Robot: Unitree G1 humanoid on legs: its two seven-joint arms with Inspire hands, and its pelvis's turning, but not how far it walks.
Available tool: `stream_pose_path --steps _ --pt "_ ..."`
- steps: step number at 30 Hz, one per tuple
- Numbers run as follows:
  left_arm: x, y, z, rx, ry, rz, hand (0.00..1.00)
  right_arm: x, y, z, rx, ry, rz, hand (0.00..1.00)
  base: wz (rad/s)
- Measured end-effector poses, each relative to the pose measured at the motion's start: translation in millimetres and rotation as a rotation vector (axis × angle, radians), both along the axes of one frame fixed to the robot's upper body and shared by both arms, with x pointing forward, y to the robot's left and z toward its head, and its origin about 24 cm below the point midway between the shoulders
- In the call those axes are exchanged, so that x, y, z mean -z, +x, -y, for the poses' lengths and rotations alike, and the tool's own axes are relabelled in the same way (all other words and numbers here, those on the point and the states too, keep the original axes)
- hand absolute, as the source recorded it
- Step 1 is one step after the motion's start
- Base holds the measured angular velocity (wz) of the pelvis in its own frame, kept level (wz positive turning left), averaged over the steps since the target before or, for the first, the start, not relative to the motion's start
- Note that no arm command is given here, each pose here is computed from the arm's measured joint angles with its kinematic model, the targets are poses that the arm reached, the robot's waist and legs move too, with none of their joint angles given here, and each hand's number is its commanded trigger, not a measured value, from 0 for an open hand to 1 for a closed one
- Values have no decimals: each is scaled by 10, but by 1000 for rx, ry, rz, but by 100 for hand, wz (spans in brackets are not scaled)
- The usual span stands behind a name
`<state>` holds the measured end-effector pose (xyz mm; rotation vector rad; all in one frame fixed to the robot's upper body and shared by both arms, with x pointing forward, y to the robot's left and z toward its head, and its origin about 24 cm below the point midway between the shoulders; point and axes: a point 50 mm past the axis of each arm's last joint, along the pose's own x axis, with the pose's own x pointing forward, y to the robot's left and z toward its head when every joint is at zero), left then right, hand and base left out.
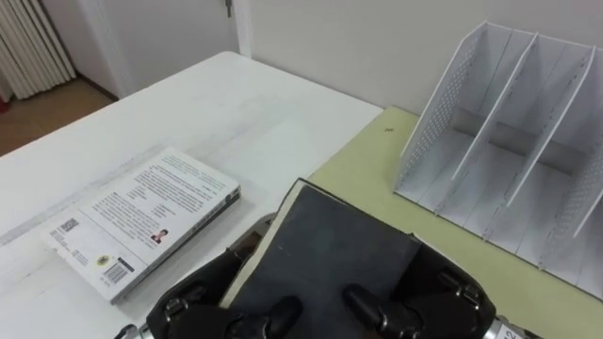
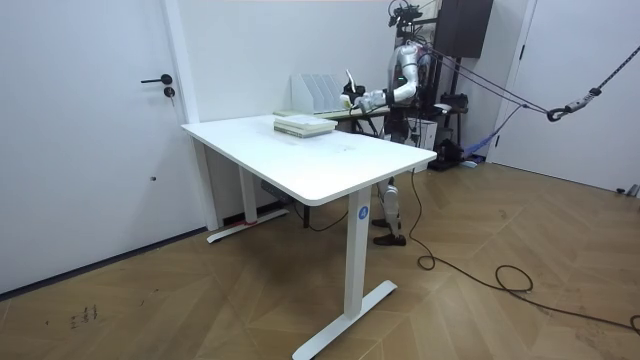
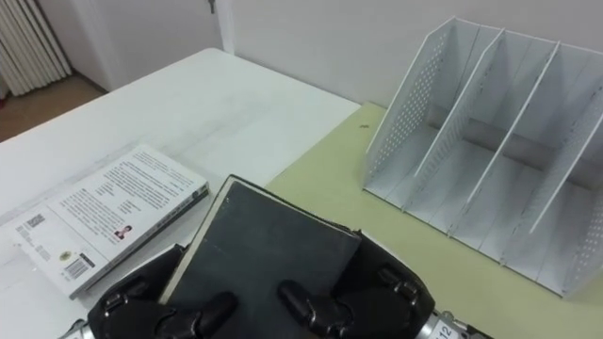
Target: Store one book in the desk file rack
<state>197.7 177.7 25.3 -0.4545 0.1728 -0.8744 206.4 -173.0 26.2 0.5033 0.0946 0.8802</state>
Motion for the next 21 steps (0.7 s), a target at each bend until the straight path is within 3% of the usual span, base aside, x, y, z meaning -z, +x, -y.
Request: stream_pose_path --steps 16,17,18,19,21 --pt "8 -16 11 40 -7 1 100 13 -20 -14 -34 14 -9 100 0" --pt "9 -17 12 42 -6 1 66 20 -22 -17 -35 17 -13 100 0" --pt "11 -19 14 44 -5 -1 23 23 -23 -20 -35 21 -15 100 0" --pt "13 -20 16 45 -5 -2 0 24 -24 -23 -36 24 -17 100 0" --pt "13 -21 17 46 -5 -2 0 24 -24 -21 -36 23 -17 100 0"
